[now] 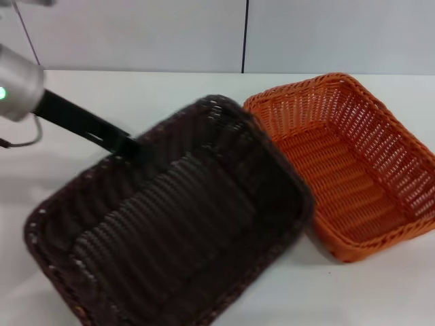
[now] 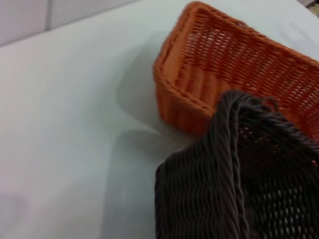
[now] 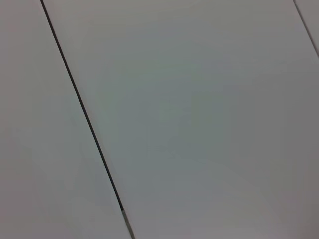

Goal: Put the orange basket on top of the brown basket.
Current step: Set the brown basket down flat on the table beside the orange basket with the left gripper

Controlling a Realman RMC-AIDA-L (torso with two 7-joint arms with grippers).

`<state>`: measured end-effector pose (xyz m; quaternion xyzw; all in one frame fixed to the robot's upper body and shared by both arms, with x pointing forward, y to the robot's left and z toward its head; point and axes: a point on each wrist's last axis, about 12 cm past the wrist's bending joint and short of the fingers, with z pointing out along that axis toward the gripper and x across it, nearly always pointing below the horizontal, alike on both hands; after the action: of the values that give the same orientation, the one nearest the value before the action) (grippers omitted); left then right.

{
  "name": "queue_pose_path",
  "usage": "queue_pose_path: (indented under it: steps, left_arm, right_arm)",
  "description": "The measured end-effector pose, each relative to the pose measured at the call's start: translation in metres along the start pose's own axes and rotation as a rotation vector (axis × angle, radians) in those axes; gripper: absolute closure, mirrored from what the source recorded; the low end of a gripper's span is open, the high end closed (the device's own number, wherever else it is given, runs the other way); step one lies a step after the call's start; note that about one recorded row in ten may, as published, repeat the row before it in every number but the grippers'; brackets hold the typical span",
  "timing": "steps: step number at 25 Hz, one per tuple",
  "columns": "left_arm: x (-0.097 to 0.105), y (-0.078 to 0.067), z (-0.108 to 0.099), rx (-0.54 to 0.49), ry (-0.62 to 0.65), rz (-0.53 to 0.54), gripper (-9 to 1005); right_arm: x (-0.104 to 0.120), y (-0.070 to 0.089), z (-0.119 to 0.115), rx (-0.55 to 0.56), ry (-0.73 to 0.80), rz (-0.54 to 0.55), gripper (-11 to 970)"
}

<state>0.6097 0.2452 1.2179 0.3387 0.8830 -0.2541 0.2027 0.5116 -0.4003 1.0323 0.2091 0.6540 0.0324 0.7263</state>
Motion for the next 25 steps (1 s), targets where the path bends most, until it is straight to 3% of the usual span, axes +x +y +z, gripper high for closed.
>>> queue_pose_path:
  steps: [13,25]
  left_arm:
    - [-0.031,-0.023,0.062,0.147,0.000,-0.045,679]
    - [-0.036,-0.027,0.067,0.185,-0.016,-0.045,637]
  right_arm:
    - [0.000,-0.003,0.000,0.006,0.008,-0.006,395]
    - [0.001,-0.004,0.004,0.024,0.034,-0.007,401]
